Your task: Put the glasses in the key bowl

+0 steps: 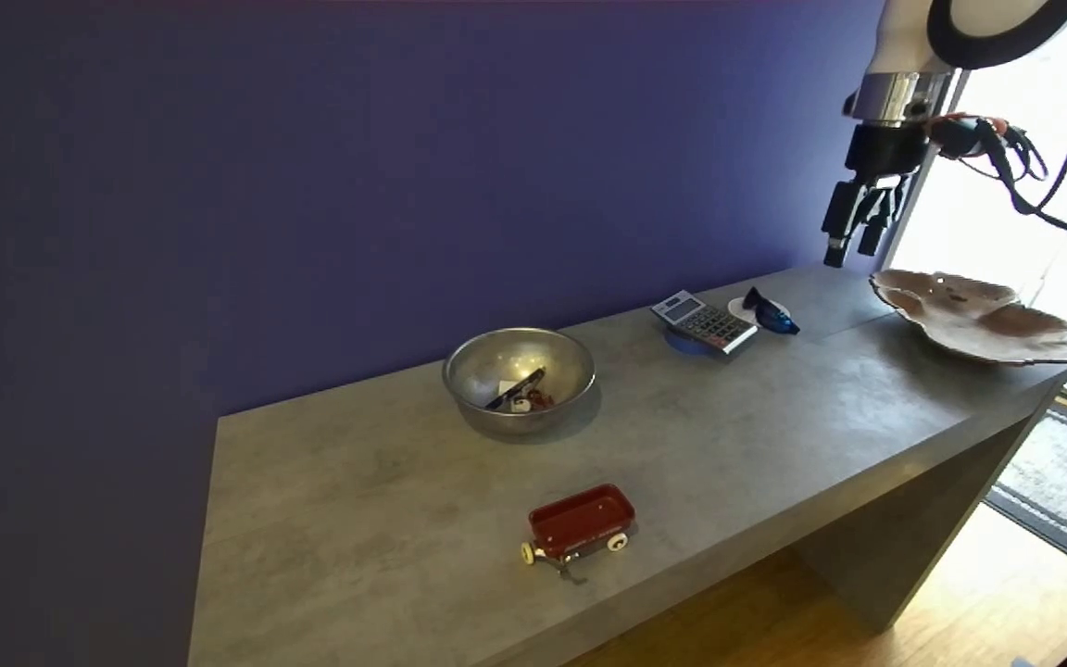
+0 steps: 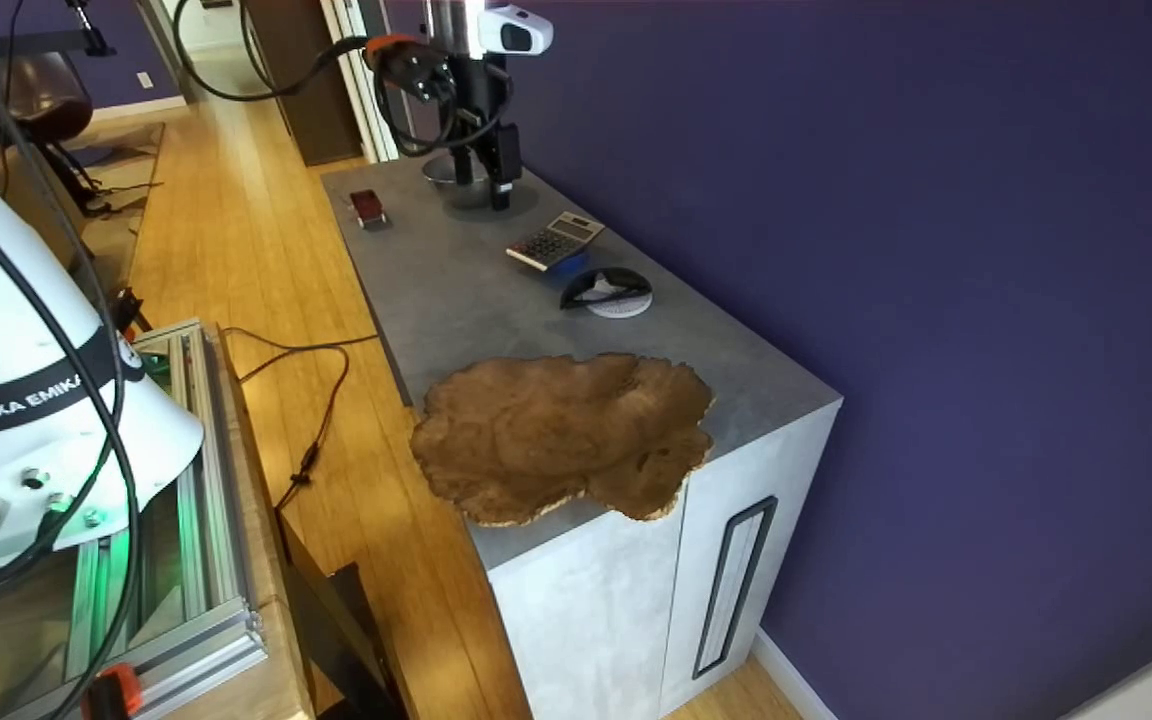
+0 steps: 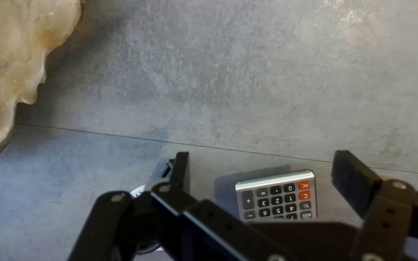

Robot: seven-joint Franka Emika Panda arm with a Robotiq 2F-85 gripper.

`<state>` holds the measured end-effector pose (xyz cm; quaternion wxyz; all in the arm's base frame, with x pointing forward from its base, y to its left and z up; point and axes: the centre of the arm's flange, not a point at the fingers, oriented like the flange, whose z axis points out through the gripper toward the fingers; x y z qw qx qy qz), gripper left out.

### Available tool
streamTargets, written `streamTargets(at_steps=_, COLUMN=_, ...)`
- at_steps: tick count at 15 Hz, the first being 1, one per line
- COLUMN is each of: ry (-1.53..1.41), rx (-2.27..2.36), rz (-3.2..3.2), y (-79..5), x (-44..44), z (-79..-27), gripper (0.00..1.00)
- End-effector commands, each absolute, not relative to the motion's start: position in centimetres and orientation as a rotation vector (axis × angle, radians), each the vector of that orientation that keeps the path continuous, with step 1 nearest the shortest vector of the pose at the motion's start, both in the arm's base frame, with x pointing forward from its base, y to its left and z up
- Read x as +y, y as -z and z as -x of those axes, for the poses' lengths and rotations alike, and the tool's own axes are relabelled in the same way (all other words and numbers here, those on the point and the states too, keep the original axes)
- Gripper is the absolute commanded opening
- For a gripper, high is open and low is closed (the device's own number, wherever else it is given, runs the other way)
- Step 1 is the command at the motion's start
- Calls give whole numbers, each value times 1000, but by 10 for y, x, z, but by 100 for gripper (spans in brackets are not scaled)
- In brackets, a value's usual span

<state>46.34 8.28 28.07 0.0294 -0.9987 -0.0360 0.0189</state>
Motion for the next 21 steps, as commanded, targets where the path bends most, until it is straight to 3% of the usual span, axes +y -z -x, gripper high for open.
streamTargets(at_steps=1, ry=-50, rx=-112, rz=3080, y=-283, x=83, z=-465, gripper=100)
streamTargets(at_steps=4, ry=-5, rx=-114, rz=3078, y=-299, x=83, z=-465, gripper=100)
streamTargets(at_steps=17, ry=299, rx=228, rz=2821, y=-162, x=15, z=-574, gripper=100)
streamTargets(at_steps=18, ry=294, rx=247, rz=2851, y=-179, x=21, z=-552, gripper=100)
streamTargets(at_steps=21, ry=287, rx=250, rz=2850, y=-170, x=16, z=-556, gripper=100)
